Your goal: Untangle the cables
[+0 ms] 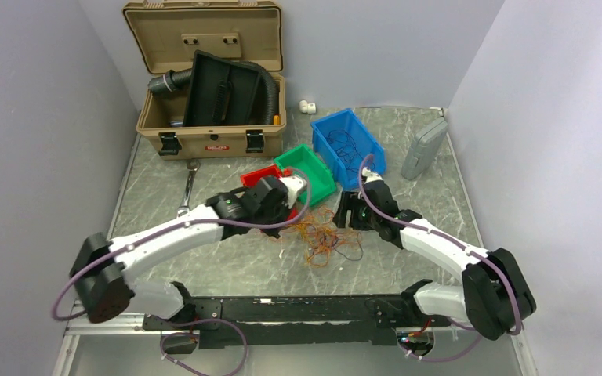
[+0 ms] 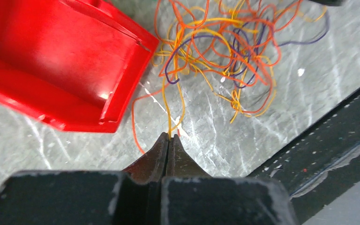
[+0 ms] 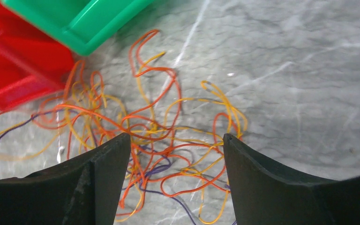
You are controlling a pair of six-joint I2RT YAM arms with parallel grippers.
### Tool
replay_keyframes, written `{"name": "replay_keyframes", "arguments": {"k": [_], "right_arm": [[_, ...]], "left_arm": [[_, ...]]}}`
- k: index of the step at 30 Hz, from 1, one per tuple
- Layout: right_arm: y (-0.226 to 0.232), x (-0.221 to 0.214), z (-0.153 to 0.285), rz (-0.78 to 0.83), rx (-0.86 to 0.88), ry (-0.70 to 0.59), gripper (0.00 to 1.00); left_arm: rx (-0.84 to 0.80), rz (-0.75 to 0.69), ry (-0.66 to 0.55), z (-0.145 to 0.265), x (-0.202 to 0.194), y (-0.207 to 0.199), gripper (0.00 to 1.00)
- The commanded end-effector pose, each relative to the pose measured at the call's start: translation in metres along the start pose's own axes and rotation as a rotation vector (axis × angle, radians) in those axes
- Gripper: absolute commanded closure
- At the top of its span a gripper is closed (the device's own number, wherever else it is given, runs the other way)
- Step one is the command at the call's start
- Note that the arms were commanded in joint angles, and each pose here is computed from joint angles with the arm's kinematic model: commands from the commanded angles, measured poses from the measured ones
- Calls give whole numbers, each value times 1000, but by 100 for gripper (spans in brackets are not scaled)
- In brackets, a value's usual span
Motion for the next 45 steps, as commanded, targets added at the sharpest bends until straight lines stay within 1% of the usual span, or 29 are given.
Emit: {"name": "replay_keyframes", "arguments": {"k": [1,5,6,7,9,11,15,17,20,25,30,37,41,45], "right_arm": [[-22,0,-1,-118,-221,-28,29],[-45,-7,10,-233,-454,-46,42],[-47,-7,14,-245,-477,-59,43],[-46,-5,16,-236,-463,-78,43],[-37,3,21,-168,-358,-122,42],[-26,12,28,-93,-242,-167,35],[11,28,44,81,107,-306,23],[27,33,50,146,224,-351,19],[46,33,52,216,300,-333,15],[77,18,40,298,342,-254,12],[96,6,23,335,280,-179,11],[111,-7,-9,428,127,-41,9],[106,-19,-27,385,38,31,10],[84,-30,-35,319,-145,98,12]], "left_arm": [[-32,77,-252,60,29,-2,100],[-27,160,-386,95,34,10,100],[-24,175,-409,102,34,12,100],[-25,189,-428,108,34,14,100],[-44,196,-445,115,31,15,100],[-58,208,-449,119,28,16,100],[-84,217,-455,122,23,16,100],[-90,223,-469,125,23,16,100],[-102,219,-490,133,26,15,100],[-98,208,-478,138,34,12,100],[-123,211,-472,138,38,6,100],[-127,225,-484,145,40,6,100],[-120,233,-513,156,42,8,100],[-53,248,-559,178,45,18,100]]}}
Point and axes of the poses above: each gripper's point midway between its finger pads, its own z axis back along the fingers, its own y axis along the line the jaws close on, x = y × z, the point moved 7 cm from there along z, back along the fingers, and after that the axes turned 15 degrees about z, right-handed, at the moved point
